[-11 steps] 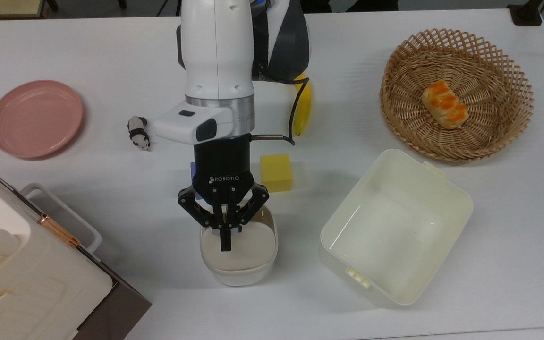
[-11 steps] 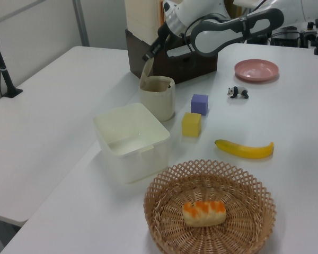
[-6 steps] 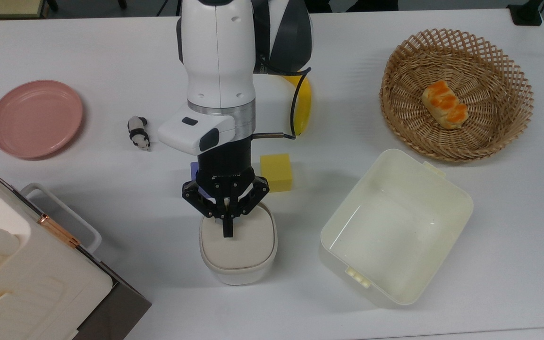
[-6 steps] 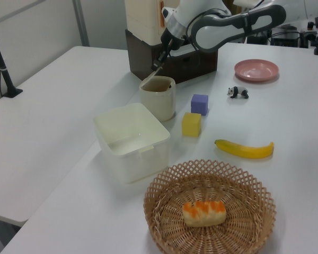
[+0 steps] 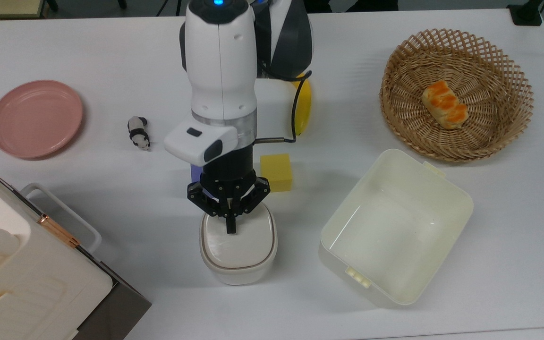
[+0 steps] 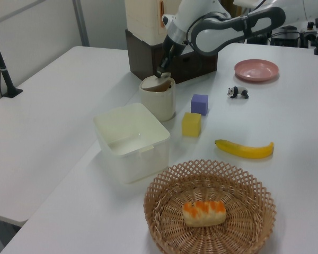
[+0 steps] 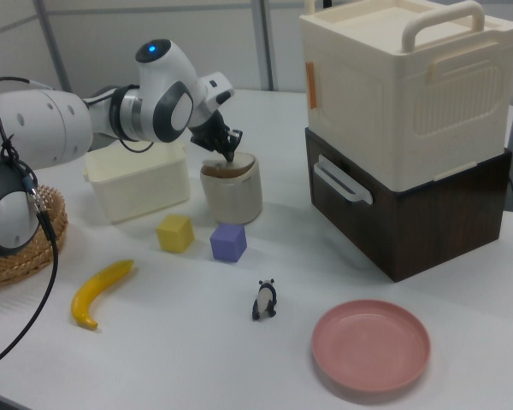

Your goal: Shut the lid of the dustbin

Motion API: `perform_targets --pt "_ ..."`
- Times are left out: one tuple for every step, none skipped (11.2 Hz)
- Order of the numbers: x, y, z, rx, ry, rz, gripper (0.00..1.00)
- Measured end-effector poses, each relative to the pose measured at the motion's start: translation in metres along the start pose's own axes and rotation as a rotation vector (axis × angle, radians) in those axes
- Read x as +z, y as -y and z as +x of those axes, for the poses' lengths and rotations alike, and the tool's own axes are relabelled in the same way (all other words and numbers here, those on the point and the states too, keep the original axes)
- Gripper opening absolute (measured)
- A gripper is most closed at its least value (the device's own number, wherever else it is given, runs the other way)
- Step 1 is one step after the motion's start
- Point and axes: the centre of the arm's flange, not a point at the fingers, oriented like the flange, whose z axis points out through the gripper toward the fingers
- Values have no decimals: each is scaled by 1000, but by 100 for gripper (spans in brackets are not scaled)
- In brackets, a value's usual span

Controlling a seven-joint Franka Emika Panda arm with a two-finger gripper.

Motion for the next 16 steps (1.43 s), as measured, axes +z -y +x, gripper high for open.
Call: perform_targets --pt "10 1 -6 -1 19 2 1" --pt "14 1 -7 -1 21 2 1" --pt "13 1 -7 -1 22 2 1" --pt "14 2 -8 -1 23 2 1" --pt "14 2 -8 -1 23 3 1" --pt "14 2 -8 -1 23 3 1" --pt "13 1 -7 -1 21 2 1" --pt "10 1 -6 0 18 2 1" --pt "4 1 -4 10 9 9 1" --pt "-12 0 2 20 -12 16 1" --pt "-32 -2 7 28 -11 19 1" --pt "-57 -5 10 38 14 20 1" --pt "-83 -9 10 46 58 22 1" --pt "-106 -13 5 52 117 24 1" --pt "-126 -17 -6 58 187 27 1" --pt "-141 -20 -18 62 247 31 1"
